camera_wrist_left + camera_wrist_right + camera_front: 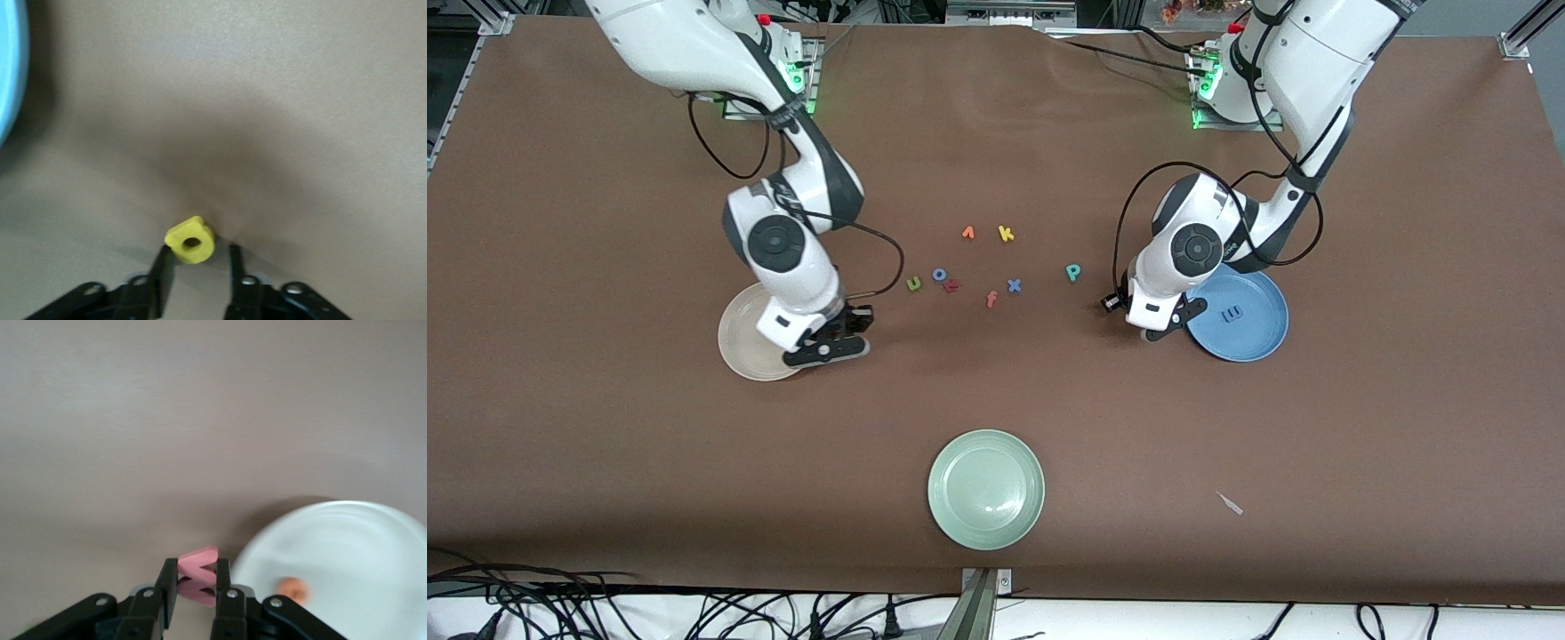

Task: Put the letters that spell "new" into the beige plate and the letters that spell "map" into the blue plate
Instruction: 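Lower the pink w onto the beige plate and open the right gripper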

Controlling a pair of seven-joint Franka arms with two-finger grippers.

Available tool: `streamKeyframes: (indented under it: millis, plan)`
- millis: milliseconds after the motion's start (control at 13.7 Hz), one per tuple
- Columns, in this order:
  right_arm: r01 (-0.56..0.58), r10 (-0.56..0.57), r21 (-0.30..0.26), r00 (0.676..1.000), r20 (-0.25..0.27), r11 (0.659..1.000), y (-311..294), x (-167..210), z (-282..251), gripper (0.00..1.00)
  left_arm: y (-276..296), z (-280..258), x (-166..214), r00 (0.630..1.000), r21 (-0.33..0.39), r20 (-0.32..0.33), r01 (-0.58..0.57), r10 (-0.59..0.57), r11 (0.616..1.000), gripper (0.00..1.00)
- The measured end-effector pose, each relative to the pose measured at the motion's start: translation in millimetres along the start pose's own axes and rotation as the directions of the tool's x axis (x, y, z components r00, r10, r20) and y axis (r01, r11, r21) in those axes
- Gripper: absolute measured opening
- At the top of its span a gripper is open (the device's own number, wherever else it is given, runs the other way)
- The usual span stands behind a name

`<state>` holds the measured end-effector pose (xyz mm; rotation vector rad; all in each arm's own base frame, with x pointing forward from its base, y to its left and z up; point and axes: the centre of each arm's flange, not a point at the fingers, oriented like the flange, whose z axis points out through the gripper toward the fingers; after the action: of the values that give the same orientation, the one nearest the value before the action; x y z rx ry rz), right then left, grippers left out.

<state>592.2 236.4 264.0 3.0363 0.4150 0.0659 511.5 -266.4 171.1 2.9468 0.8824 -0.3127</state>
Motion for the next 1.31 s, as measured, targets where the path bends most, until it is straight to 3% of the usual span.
streamKeyframes:
  millis: [73, 437, 510, 656, 801, 1020, 1093, 1311]
  plan:
    - [0.030, -0.030, -0.015, 1.000, 0.006, 0.999, 23.4, -2.9, -7.1, 0.26, 0.2, -0.1, -0.1, 1.000, -0.001, -0.001, 0.000, 0.000, 1.000, 0.24]
    - [0.063, -0.059, -0.048, 0.994, 0.089, 0.997, 100.1, -35.9, 14.2, 0.29, -0.1, -0.6, 1.1, 1.000, -0.004, -0.002, 0.002, -0.002, 1.000, 0.28]
    - [0.060, -0.055, -0.048, 0.994, 0.096, 0.997, 101.4, -38.9, 17.5, 0.37, 0.1, -0.9, 1.3, 1.000, -0.006, -0.003, 0.000, 0.000, 1.000, 0.28]
    - [0.030, -0.026, -0.047, 0.995, 0.095, 0.998, 97.1, -39.4, 17.5, 0.58, 2.6, -3.0, 0.9, 1.000, -0.013, -0.007, -0.006, 0.006, 1.000, 0.42]
    - [-0.027, 0.031, -0.041, 0.996, 0.088, 0.999, 75.7, -38.7, 15.8, 0.78, 5.3, -3.8, -2.0, 0.999, -0.013, -0.011, -0.034, 0.033, 0.999, 0.46]
    - [-0.142, 0.142, -0.007, 0.987, 0.076, 0.990, -3.2, -42.6, 7.4, 0.80, 5.5, -2.9, -3.6, 0.996, 0.006, -0.034, -0.088, 0.088, 0.996, 0.43]
    - [-0.185, 0.183, 0.011, 0.980, 0.075, 0.983, -43.6, -48.6, 1.4, 0.80, 4.8, -1.4, -4.5, 0.990, 0.028, -0.056, -0.127, 0.128, 0.992, 0.38]
    - [-0.280, 0.276, 0.035, 0.957, 0.084, 0.959, -105.1, -65.7, -6.2, 0.80, 5.1, 0.2, -6.4, 0.981, 0.054, -0.080, -0.174, 0.178, 0.983, 0.38]
